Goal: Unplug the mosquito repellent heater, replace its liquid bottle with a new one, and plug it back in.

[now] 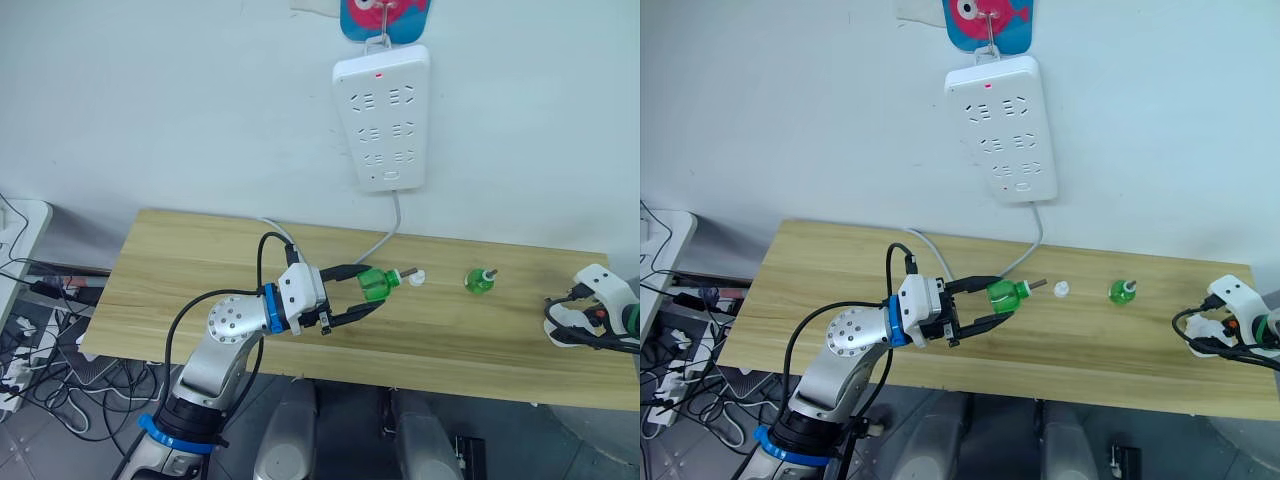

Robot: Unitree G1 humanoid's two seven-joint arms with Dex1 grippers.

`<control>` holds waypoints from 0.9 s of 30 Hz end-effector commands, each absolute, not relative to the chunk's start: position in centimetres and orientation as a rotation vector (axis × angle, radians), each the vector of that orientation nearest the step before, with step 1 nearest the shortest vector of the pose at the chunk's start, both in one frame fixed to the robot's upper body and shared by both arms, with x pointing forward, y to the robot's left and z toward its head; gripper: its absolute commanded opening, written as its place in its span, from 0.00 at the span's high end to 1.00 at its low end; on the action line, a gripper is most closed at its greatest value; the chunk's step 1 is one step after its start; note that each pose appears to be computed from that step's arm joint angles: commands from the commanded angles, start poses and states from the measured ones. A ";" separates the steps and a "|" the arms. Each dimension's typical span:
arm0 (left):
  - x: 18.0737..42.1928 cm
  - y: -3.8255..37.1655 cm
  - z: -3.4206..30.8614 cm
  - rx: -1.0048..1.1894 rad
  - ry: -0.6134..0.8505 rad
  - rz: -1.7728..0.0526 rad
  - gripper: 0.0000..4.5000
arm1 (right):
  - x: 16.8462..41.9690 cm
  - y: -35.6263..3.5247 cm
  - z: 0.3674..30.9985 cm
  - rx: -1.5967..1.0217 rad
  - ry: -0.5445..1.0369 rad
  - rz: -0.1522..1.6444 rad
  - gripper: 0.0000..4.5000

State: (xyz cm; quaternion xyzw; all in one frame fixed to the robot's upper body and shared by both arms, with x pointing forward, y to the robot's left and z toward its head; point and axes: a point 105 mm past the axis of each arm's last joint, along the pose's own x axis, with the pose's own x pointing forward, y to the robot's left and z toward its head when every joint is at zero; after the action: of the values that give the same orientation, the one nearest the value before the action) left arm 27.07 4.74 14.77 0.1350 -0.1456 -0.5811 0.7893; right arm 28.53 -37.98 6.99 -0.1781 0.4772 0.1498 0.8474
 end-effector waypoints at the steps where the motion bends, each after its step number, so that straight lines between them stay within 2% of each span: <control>1: 26.4 4.5 15.7 0.286 -0.364 -1.267 0.50 | 28.3 -38.2 7.6 -0.353 0.990 0.313 0.35; 8: 26.4 4.6 15.4 0.288 -0.361 -1.271 0.50 | 28.5 -38.1 9.8 -0.279 0.934 0.274 0.35; 10: 26.6 5.0 15.1 0.305 -0.358 -1.289 0.50 | 26.6 -36.1 13.9 -0.099 0.912 0.350 0.35; 12: 26.5 5.3 14.9 0.324 -0.363 -1.308 0.50 | 24.7 -33.4 16.3 0.002 0.916 0.462 0.35; 15: 26.3 5.9 14.9 0.346 -0.369 -1.345 0.50 | 21.8 -30.3 17.6 0.163 0.934 0.609 0.35; 19: 26.1 6.4 15.0 0.386 -0.392 -1.404 0.50 | 19.7 -27.4 19.3 0.401 0.875 0.770 0.35; 27: 25.6 6.5 16.7 0.442 -0.497 -1.505 0.50 | 19.3 -24.0 20.0 0.610 0.771 0.984 0.35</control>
State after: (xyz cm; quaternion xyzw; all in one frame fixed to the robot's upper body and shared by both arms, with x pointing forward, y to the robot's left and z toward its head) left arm 26.28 6.43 15.94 0.1953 -0.1967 -0.6636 0.6949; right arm 19.47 -24.68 19.17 0.2650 0.3724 0.4322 0.7773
